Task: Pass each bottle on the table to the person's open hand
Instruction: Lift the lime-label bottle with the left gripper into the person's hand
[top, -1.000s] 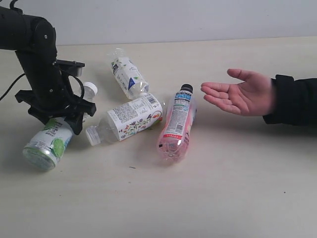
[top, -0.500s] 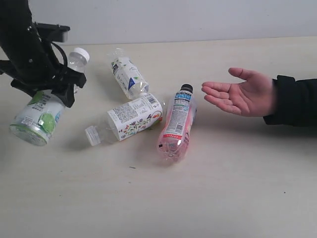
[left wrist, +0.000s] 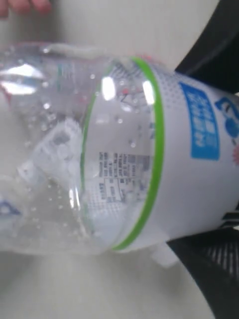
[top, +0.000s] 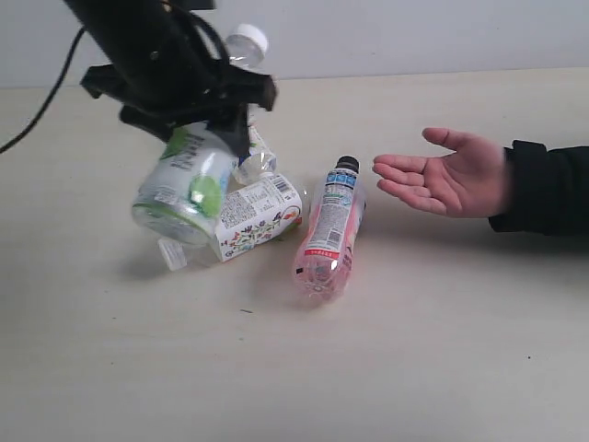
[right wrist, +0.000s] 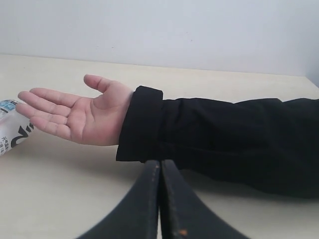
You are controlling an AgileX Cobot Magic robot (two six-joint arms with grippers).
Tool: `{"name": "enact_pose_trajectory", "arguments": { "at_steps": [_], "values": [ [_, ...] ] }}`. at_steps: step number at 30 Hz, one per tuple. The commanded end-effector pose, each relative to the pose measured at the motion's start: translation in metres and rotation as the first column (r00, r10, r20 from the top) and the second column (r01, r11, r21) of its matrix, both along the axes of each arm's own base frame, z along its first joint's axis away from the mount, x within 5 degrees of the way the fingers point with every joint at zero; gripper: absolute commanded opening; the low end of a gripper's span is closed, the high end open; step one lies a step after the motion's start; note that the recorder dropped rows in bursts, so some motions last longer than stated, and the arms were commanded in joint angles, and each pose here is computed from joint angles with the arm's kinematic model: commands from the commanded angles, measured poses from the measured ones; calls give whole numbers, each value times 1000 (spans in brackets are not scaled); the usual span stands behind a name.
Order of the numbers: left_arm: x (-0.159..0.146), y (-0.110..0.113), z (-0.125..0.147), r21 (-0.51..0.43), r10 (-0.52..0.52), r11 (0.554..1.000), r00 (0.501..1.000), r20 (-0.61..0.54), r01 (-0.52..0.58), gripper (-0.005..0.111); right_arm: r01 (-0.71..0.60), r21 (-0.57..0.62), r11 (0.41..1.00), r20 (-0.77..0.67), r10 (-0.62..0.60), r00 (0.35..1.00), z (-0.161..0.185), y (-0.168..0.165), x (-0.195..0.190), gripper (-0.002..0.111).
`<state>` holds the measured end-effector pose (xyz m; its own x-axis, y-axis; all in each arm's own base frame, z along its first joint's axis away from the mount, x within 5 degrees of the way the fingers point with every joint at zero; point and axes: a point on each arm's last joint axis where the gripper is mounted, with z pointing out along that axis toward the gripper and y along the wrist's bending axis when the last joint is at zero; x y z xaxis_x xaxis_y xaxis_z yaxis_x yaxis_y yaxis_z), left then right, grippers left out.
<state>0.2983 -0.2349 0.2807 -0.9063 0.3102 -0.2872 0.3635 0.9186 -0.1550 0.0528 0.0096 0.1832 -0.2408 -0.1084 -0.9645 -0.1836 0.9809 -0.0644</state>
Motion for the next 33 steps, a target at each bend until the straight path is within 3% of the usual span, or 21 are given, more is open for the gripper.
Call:
{"name": "enact_pose_trajectory", "arguments": {
  "at_steps": [1, 4, 6, 12, 16, 26, 33],
  "values": [
    [-11, -56, 9, -83, -25, 996, 999, 30, 28, 0, 2, -8, 1000, 5, -2, 1000, -1, 0, 0, 0],
    [-16, -105, 0, -195, -36, 980, 999, 36, 42, 0, 2, -8, 1000, 5, -2, 1000, -1, 0, 0, 0],
    [-13, -127, -9, -310, -20, 951, 999, -45, 5, 0, 2, -8, 1000, 5, -2, 1000, -1, 0, 0, 0],
    [16, -165, -46, -487, 108, 863, 991, -80, -133, 0, 2, -8, 1000, 5, -2, 1000, -1, 0, 0, 0],
    [27, -173, -67, -514, 197, 826, 973, -122, -231, 0, 2, -8, 1000, 5, -2, 1000, -1, 0, 0, 0],
    [29, -167, -76, -436, 197, 876, 978, -69, -207, 0, 2, -8, 1000, 5, -2, 1000, -1, 0, 0, 0],
    [31, -168, -78, -435, 223, 871, 973, -64, -228, 0, 2, -8, 1000, 5, -2, 1000, -1, 0, 0, 0]
  ]
}}
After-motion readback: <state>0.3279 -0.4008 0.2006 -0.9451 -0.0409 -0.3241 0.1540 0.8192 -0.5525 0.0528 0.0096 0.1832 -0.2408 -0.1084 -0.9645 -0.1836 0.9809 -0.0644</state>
